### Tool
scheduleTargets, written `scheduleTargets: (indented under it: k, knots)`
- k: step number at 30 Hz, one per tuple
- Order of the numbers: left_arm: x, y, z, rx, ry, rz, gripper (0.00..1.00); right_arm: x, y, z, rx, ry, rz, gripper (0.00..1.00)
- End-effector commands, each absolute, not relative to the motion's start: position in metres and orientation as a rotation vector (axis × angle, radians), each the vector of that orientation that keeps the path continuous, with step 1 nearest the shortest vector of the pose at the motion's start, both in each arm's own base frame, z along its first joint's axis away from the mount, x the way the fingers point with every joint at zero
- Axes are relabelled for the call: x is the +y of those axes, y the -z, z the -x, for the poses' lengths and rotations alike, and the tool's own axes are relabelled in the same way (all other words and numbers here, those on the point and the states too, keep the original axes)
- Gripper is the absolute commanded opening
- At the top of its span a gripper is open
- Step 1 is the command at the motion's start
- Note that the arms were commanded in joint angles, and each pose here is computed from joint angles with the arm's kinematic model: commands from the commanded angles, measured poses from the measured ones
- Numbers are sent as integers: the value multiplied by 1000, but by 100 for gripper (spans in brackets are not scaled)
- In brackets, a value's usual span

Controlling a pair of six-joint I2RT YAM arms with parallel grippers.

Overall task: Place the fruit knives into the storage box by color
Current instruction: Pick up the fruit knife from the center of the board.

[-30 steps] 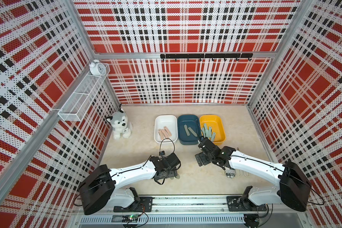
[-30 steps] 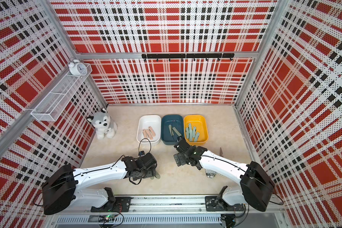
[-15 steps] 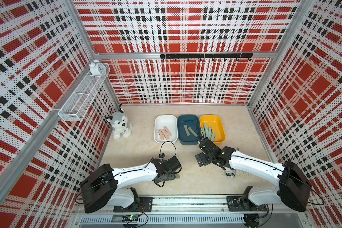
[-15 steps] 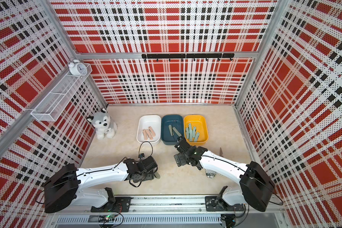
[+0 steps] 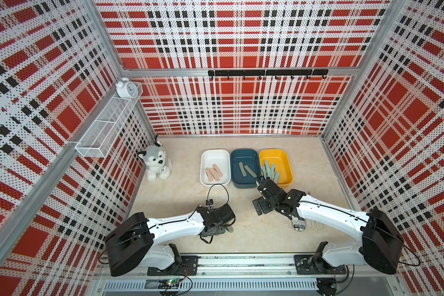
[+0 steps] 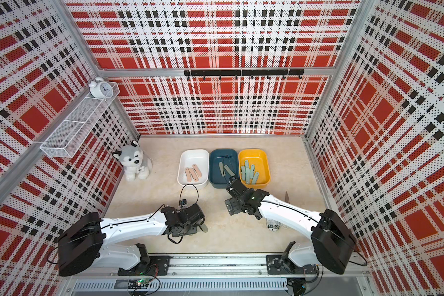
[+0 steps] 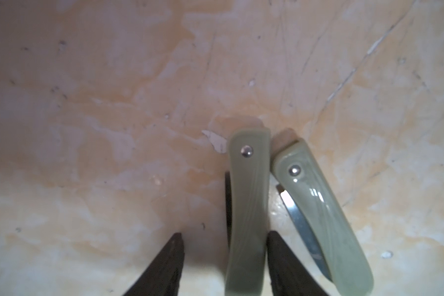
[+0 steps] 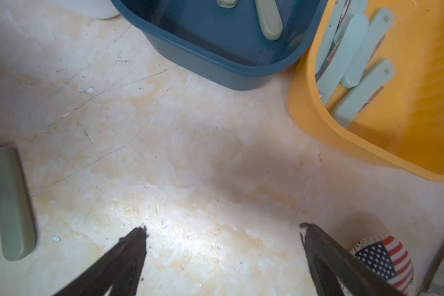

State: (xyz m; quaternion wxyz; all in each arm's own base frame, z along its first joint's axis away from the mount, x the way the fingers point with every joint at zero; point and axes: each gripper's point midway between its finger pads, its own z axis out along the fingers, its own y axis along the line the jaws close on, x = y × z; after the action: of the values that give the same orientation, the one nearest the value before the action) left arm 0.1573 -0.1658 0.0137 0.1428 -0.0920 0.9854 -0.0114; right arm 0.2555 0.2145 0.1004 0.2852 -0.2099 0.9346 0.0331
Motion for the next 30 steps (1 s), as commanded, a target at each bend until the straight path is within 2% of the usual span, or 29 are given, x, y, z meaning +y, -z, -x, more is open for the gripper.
scheduleTargets:
  k: [1,6,16,21,30]
  knots:
    - [-166,-7,-163,2835,0,243,49,216,-105,-260,2498,-85,556,100]
    - [-165,-5,-165,2831,-11,239,39,214,-107,-260,2495,-82,550,100]
    - [-165,-8,-170,2816,1,236,27,217,-112,-264,2492,-73,557,100]
    - [-167,-20,-174,2788,39,240,24,219,-116,-268,2483,-59,563,100]
    - [-180,-66,-200,2674,62,217,24,219,-127,-280,2453,-33,536,100]
